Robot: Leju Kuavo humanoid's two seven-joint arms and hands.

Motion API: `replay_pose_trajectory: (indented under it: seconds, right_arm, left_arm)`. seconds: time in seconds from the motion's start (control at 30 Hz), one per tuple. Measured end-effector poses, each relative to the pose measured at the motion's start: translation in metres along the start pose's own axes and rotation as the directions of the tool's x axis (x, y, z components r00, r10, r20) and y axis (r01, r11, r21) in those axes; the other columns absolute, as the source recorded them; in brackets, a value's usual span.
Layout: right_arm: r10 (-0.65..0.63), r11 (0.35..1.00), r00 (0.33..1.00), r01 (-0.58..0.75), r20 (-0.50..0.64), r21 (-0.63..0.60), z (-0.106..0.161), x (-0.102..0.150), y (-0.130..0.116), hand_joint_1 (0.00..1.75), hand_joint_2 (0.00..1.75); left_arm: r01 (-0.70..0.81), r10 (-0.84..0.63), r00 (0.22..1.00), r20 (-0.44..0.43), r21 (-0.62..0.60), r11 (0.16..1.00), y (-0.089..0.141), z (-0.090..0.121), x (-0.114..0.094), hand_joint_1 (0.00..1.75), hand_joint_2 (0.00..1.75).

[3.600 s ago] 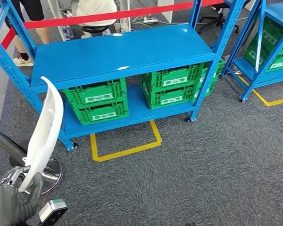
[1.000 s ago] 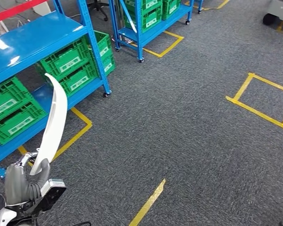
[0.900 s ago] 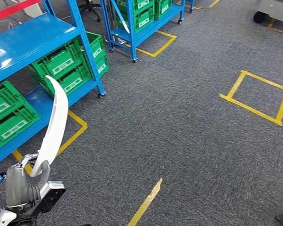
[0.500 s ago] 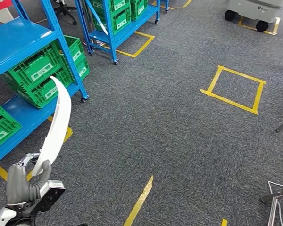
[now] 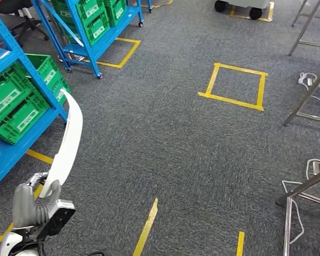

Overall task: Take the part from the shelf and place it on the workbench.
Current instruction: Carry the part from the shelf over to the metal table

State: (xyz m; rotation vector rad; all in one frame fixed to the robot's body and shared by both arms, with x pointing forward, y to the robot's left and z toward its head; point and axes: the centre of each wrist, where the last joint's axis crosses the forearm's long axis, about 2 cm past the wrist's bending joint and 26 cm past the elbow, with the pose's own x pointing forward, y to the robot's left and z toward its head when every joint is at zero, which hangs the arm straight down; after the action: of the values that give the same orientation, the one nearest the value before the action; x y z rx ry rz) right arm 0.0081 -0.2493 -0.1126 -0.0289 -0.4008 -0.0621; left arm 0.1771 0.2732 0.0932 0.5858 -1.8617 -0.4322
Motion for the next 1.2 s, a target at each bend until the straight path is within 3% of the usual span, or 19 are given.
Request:
replay_pose_trajectory:
  seconds: [0.2,0.5,0.9,1.2]
  right_arm:
    - [0.001,1.0,1.0,-0.001,-0.01,-0.005,0.0,0.0,0.0,0.0,0.0]
    - [0.005,1.0,1.0,-0.005,-0.014,-0.002,0.001,-0.001,0.003,0.0,0.0]
    - [0.011,1.0,1.0,-0.011,-0.012,-0.005,0.0,0.0,0.0,0.0,0.0]
    - [0.024,1.0,1.0,-0.024,-0.007,0.01,0.0,0.0,-0.001,0.0,0.0]
  left_arm:
    - [0.013,-0.013,0.998,-0.063,0.005,1.0,-0.001,0.002,-0.006,1.75,1.75]
    - [0.021,-0.02,0.997,-0.074,0.013,1.0,-0.003,0.0,-0.009,1.75,1.75]
    - [0.017,-0.017,0.999,-0.04,0.015,1.0,-0.005,-0.004,-0.011,1.75,1.75]
    - [-0.008,0.009,0.997,0.08,-0.008,1.0,-0.004,-0.009,-0.011,1.75,1.75]
